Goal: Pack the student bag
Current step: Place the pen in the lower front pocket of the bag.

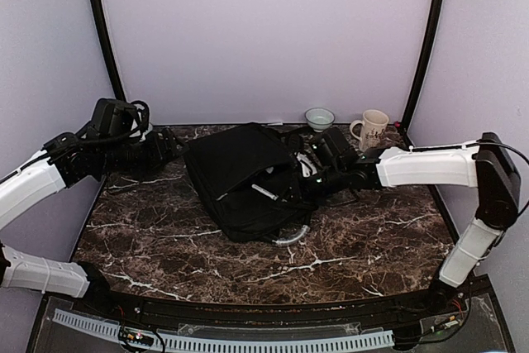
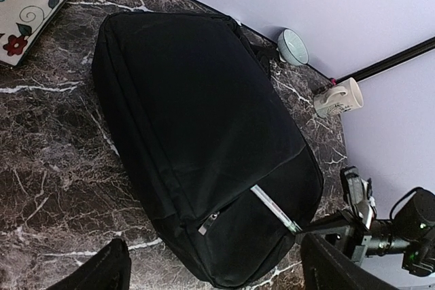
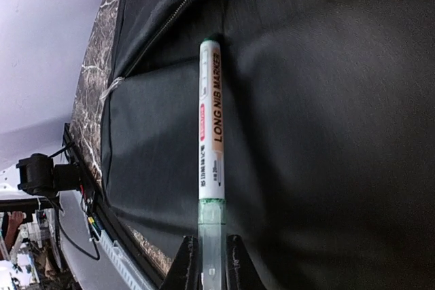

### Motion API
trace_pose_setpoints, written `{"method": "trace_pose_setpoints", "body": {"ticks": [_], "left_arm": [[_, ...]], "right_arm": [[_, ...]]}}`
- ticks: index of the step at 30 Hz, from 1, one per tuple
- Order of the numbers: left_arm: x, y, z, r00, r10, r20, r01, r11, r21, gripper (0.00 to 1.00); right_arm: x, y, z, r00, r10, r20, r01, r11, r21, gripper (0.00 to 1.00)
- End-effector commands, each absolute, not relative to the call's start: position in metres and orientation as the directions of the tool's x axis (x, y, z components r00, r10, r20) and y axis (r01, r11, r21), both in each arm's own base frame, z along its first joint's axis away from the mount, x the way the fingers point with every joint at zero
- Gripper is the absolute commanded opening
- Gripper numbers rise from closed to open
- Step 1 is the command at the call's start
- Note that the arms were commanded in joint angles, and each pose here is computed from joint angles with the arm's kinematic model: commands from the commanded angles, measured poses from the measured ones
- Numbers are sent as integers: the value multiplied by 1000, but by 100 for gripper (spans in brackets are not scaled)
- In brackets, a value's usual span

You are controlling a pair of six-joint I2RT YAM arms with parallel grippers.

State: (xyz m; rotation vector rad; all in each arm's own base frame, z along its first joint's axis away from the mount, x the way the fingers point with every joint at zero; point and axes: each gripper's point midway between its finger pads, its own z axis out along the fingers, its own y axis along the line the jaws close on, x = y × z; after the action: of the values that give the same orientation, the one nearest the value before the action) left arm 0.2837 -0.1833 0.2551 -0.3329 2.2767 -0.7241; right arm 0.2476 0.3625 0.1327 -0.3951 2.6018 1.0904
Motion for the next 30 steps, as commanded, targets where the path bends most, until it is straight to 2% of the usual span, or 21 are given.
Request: {"method": "trace_pose_setpoints", "body": {"ticks": [1, 5, 10, 19, 23, 30], "left_arm": [[274, -176, 250, -722, -380, -579, 0, 836, -548, 87], [268, -173, 249, -731, -389, -561, -16, 831, -556, 85], [264, -168, 245, -725, -405, -556, -37, 830, -556, 85], [273, -179, 235, -765, -352, -540, -25, 853, -521, 84], [278, -185, 233, -777, -321, -542, -7, 865, -502, 84], [283, -193, 229, -793, -303, -529, 6, 864, -503, 84]], "right_arm": [[289, 399, 147, -868, -121, -482, -444, 625, 642, 2], [305, 419, 138, -860, -140, -491, -465, 611, 640, 2], [328, 428, 132, -855, -82, -513, -446, 621, 644, 3], [356, 442, 135, -815, 50, -577, -445, 582, 680, 13], [368, 435, 143, -738, 153, -657, -473, 577, 666, 21], [376, 424, 162, -525, 288, -801, -558, 595, 579, 18]]}}
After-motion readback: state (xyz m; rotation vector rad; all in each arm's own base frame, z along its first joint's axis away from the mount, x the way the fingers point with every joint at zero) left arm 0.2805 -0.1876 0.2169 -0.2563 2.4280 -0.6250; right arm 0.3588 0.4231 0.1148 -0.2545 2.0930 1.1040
